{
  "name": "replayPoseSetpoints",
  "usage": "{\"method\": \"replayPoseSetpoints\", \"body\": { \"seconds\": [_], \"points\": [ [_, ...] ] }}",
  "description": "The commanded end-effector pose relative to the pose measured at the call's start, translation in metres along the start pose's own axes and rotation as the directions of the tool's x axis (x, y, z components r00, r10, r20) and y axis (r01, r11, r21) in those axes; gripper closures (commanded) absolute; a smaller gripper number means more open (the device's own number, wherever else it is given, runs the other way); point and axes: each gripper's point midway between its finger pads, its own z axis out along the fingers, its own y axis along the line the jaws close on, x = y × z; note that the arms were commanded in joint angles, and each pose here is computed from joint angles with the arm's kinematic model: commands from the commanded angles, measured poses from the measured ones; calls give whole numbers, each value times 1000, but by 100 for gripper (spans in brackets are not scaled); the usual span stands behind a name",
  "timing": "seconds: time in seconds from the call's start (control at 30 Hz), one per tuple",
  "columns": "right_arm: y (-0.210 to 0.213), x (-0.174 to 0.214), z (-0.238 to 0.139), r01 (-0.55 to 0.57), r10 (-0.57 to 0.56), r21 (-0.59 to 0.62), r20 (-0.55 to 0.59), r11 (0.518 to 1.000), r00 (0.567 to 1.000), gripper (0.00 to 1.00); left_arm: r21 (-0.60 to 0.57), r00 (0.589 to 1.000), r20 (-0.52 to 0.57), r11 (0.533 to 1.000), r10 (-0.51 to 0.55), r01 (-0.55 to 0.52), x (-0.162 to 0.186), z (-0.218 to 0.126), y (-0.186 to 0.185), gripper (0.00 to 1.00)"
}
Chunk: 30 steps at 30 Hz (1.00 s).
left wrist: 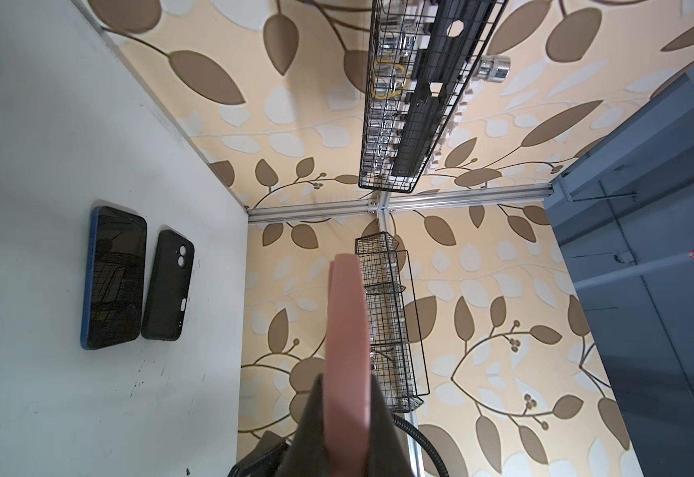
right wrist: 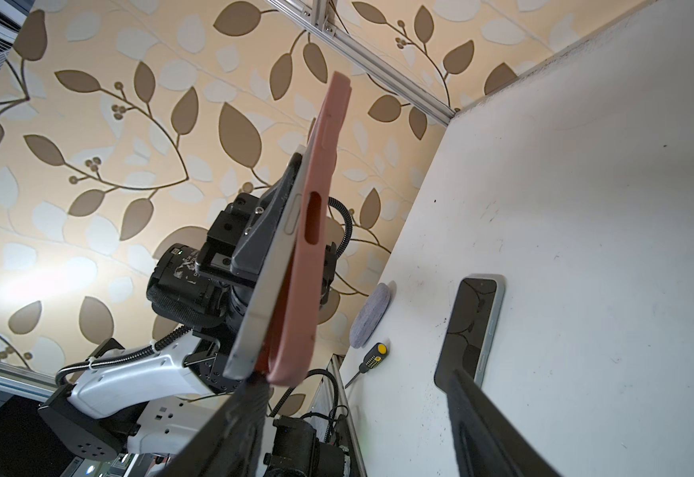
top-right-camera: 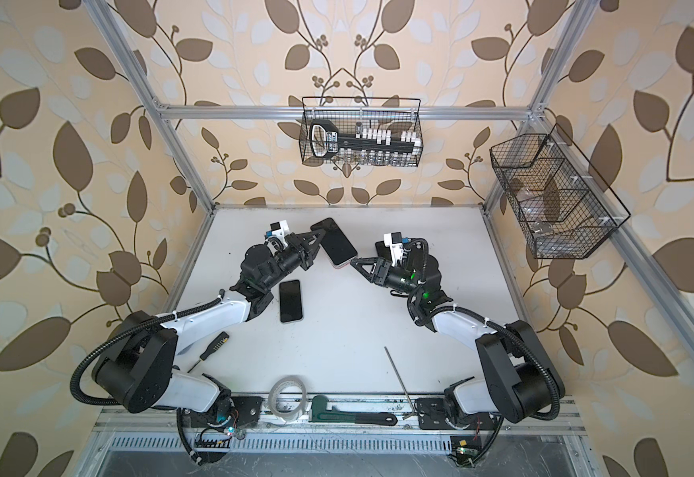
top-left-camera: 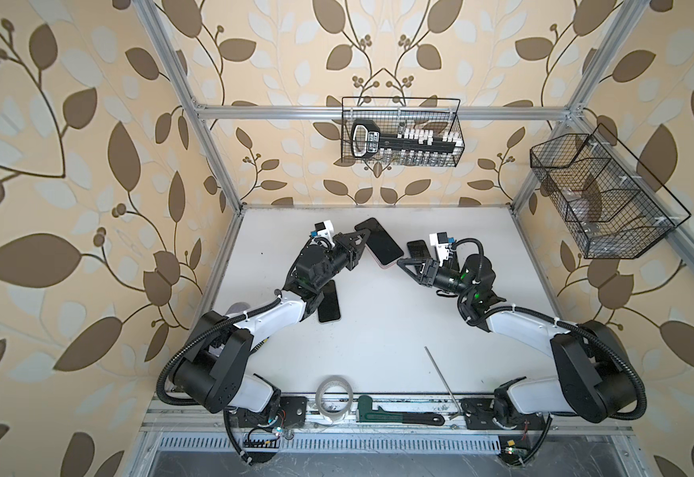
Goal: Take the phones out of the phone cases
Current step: 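Hold the pink-framed phone with the left gripper while the right gripper pinches its pink frame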
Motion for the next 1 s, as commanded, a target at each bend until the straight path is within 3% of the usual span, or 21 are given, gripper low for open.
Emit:
{"method": "replayPoseSetpoints", "body": {
  "seconds": [0.0,0.97],
  "points": [
    [13,-17,1,3,1,-55,61,999,998,31,163,991,-112,985,72,-53,34,5,-51,100],
    [18,-25,-5,-45,54,-91,101,995,993,41,121,985,-119,987,124,-110,42,23,-35,100]
  ]
}}
